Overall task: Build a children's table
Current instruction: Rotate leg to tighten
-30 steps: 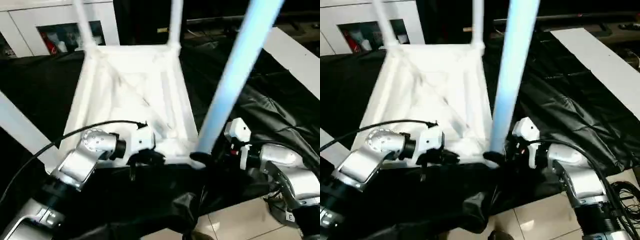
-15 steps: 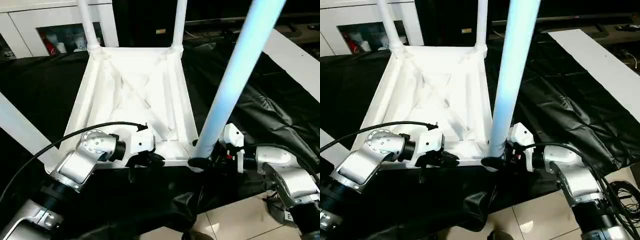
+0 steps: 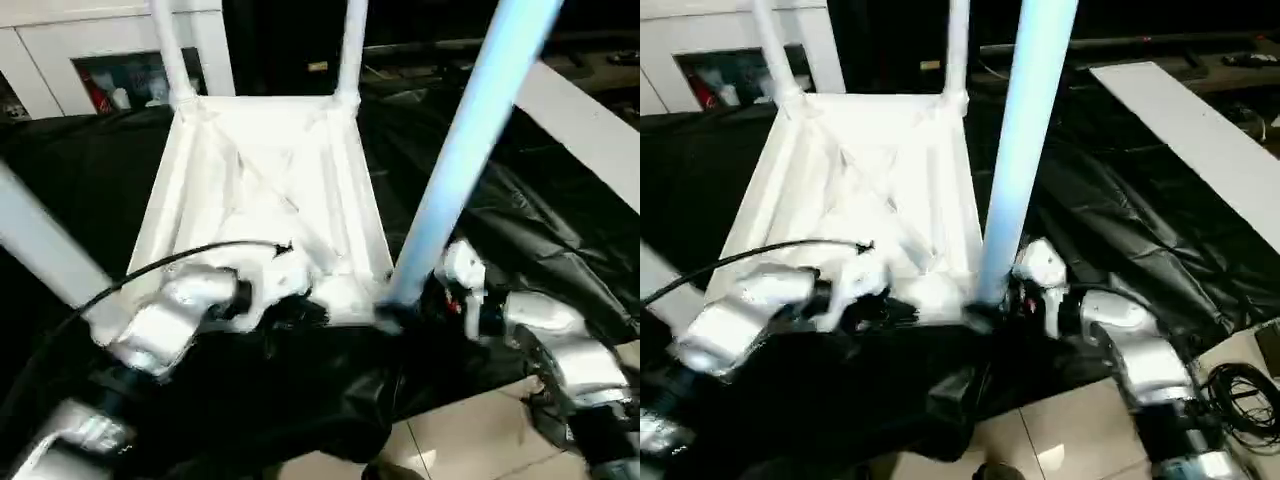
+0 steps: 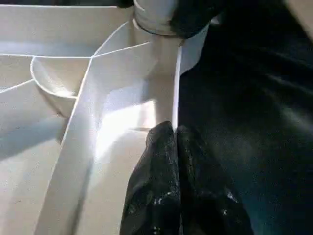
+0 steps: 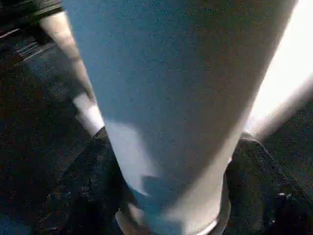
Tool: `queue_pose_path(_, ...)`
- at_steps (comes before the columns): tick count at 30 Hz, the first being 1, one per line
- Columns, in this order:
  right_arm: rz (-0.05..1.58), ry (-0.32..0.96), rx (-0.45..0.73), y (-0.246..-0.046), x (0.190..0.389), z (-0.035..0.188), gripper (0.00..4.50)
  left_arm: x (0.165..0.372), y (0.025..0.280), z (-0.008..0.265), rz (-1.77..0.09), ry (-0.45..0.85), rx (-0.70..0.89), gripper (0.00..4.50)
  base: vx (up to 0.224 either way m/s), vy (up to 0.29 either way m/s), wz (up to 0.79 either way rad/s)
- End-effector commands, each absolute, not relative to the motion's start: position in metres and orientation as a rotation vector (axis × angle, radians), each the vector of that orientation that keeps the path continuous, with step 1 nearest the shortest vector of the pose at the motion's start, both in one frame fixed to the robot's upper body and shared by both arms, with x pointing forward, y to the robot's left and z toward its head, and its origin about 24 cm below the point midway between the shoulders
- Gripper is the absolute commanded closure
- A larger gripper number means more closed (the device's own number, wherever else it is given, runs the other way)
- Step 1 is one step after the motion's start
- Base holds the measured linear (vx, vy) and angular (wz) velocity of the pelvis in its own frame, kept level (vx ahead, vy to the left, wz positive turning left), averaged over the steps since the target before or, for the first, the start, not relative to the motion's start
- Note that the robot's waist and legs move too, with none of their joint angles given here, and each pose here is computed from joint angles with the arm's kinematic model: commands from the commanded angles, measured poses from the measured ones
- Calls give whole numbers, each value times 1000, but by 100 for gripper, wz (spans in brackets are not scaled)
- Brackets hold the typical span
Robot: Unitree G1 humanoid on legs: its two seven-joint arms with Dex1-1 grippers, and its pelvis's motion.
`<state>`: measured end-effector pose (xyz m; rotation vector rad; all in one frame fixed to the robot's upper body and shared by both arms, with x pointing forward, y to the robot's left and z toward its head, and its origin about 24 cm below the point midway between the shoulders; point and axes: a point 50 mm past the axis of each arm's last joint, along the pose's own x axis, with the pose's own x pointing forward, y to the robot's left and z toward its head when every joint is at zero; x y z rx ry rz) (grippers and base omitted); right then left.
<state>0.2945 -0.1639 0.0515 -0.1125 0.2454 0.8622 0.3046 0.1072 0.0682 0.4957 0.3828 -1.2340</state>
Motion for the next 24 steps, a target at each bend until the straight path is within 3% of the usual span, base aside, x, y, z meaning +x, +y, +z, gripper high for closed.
queue_pose_path(1,701,349,-127,-163,294,32,192,308,109,47,-1100,483,498,450,0,0,0)
queue_pose_path(6,404,388,-56,-139,294,22,192,319,94,36,-951,534,510,450,0,0,0)
queue_pose_path(11,312,397,-44,-129,292,20,193,324,87,34,-906,536,516,450,0,0,0)
queue_pose_path(17,370,351,-12,-124,292,25,193,321,83,36,-963,515,527,450,0,0,0)
queue_pose_path(18,407,312,-17,-122,292,30,137,321,82,37,-977,512,530,450,0,0,0)
queue_pose_path(21,507,214,-18,-122,290,48,103,317,81,42,-1050,472,525,450,0,0,0)
queue_pose_path(24,606,206,-8,-132,286,58,74,312,83,45,-1115,451,530,450,0,0,0)
